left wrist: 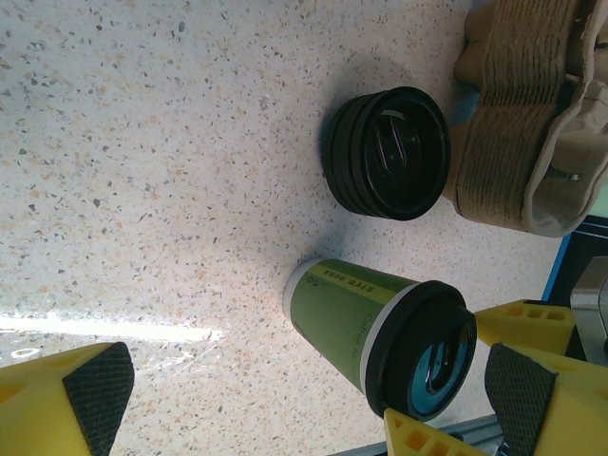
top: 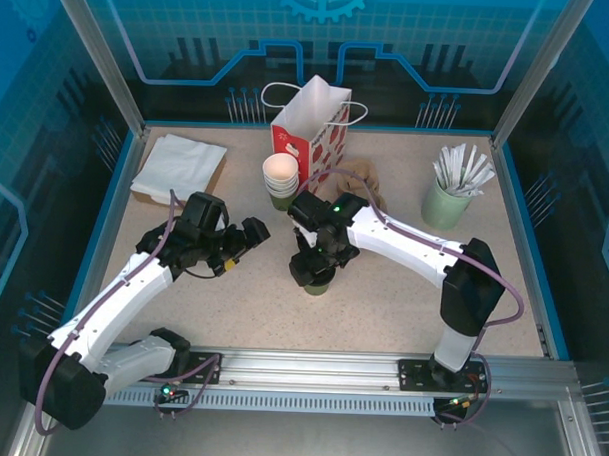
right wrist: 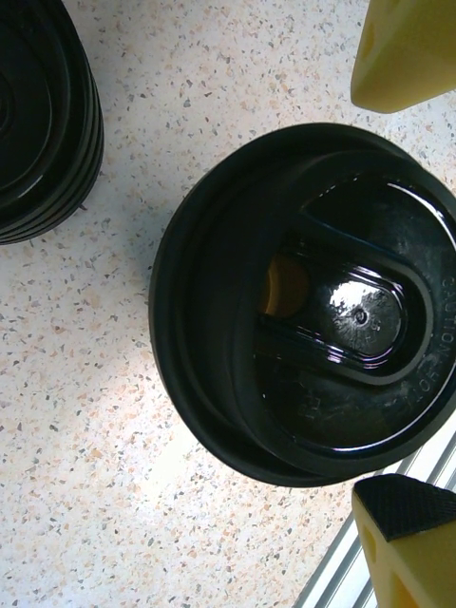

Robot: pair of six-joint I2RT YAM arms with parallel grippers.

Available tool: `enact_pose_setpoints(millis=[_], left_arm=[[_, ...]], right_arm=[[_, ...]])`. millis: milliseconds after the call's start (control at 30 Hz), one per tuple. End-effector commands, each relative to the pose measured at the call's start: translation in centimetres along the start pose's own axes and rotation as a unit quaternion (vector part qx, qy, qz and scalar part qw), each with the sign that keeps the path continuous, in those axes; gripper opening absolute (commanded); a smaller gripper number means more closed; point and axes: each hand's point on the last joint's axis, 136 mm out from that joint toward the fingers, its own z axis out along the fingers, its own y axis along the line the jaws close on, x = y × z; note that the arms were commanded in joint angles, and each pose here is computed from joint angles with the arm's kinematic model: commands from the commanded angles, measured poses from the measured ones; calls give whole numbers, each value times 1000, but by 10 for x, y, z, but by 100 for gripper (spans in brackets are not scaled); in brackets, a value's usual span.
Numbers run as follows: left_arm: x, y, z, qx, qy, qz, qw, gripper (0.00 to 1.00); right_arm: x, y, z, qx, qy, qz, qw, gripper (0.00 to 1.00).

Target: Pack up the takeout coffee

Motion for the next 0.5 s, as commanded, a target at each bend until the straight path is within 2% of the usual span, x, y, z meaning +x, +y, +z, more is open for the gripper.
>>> enact_pose_setpoints(millis=[0,467], left_arm=[[1,9,1,-8,-2,-9,1000,99],[1,11,2,-10,-2,-11,1000,99]], right_arm=[[-2,11,-1,-9,4,-16,1000,100],[-4,12,10,-3,12,-21,1000,100]])
